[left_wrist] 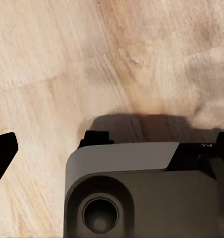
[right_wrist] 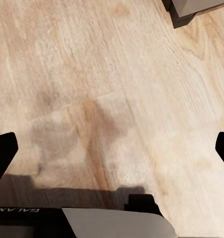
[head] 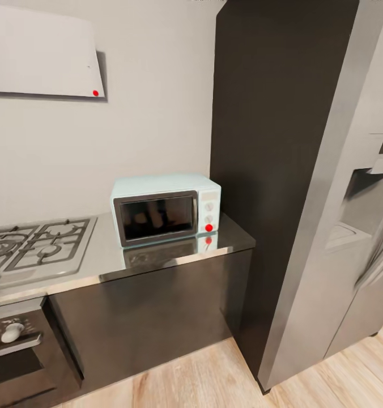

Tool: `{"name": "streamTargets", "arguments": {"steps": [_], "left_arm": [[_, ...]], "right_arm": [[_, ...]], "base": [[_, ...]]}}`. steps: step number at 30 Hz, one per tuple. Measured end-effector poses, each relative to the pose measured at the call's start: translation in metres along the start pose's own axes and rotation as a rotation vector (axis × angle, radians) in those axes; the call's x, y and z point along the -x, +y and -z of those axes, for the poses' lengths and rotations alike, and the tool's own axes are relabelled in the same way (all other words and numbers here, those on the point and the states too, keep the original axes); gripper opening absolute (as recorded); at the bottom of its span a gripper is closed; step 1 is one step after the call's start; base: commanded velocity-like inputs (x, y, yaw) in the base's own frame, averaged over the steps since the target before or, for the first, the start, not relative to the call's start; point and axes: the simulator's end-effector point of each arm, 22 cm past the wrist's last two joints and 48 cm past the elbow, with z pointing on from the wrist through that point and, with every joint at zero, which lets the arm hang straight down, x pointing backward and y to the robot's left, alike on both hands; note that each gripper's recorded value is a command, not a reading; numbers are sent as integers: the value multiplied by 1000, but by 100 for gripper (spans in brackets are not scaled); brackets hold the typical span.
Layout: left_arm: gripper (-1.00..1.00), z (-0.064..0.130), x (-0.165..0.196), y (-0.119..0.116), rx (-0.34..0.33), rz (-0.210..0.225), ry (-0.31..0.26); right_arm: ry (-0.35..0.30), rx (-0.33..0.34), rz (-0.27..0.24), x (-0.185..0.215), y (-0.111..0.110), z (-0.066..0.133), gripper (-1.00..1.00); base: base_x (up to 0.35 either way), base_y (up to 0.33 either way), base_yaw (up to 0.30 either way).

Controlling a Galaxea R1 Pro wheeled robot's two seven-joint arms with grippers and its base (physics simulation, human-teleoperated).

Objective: In the kitchen, take the Vidalia onion out of the sink, dice it on the chopping board with the paring knife, put the diced onion into the bowl on the countertop, then place both the paring knife and the chopping board into the sink.

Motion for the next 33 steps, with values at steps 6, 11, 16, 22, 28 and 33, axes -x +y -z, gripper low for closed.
{"name": "streamTargets", "arguments": {"steps": [6,11,16,22,28,33], "left_arm": [[100,1,-8,2,3,5,1],[100,1,-8,2,2,5,1],[100,1,-9,0,-1,6,1],[100,1,-9,-1,-2,6,1],[100,1,-9,-2,-2,6,1],[100,1,-9,-2,-2,7,1]], "right_arm": [[2,-3,0,-1,-1,0,100],[3,-3,0,-1,-2,0,100],[2,-4,0,-1,-2,0,100],[2,-5,-1,-1,-2,0,100],[3,-5,0,-1,-2,0,100],[3,-6,-1,-1,-2,0,100]], "base": [[-313,0,268],[-278,0,278],[-84,0,280],[-65,16,280],[-204,166,280],[-234,225,280]]}}
